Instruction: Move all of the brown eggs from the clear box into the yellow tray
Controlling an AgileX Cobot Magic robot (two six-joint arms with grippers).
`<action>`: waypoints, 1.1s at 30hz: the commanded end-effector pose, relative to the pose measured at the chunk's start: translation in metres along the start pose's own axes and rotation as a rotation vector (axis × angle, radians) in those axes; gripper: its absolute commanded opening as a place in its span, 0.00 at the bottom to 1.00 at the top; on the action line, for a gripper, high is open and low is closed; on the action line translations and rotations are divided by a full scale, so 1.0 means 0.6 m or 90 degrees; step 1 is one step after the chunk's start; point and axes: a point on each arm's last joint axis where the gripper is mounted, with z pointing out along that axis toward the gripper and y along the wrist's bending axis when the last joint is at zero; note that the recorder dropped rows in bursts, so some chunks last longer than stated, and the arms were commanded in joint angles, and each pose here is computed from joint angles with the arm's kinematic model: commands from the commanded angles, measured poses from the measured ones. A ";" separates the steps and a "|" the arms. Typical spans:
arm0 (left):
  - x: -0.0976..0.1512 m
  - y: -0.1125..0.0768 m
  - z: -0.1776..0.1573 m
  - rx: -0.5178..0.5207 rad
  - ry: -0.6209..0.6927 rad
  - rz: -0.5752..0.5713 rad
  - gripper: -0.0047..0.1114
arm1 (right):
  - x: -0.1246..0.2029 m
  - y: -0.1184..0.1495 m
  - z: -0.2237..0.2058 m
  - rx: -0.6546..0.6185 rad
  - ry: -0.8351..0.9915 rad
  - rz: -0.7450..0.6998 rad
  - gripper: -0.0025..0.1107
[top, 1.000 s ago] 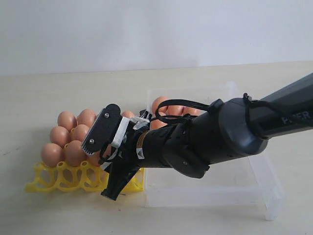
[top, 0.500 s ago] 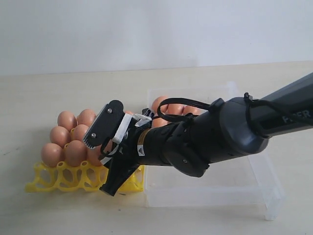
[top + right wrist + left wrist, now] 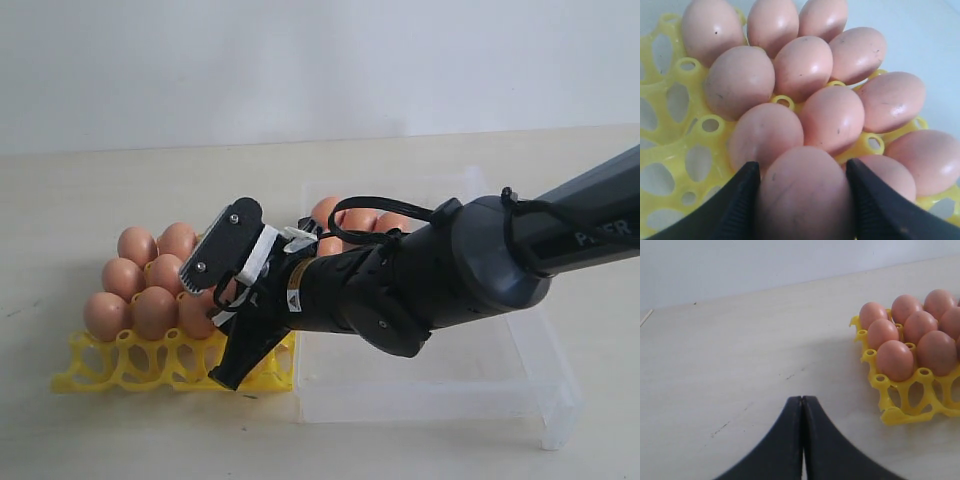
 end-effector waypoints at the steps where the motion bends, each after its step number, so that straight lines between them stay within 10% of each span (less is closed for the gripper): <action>1: -0.003 0.000 -0.001 0.002 -0.010 -0.003 0.04 | -0.003 -0.003 -0.002 0.006 -0.017 0.021 0.21; 10: -0.003 0.000 -0.001 0.002 -0.010 -0.003 0.04 | -0.003 -0.003 -0.002 0.006 -0.019 0.052 0.53; 33: -0.003 0.000 -0.001 0.002 -0.010 -0.003 0.04 | -0.060 -0.053 -0.086 0.059 -0.045 0.182 0.48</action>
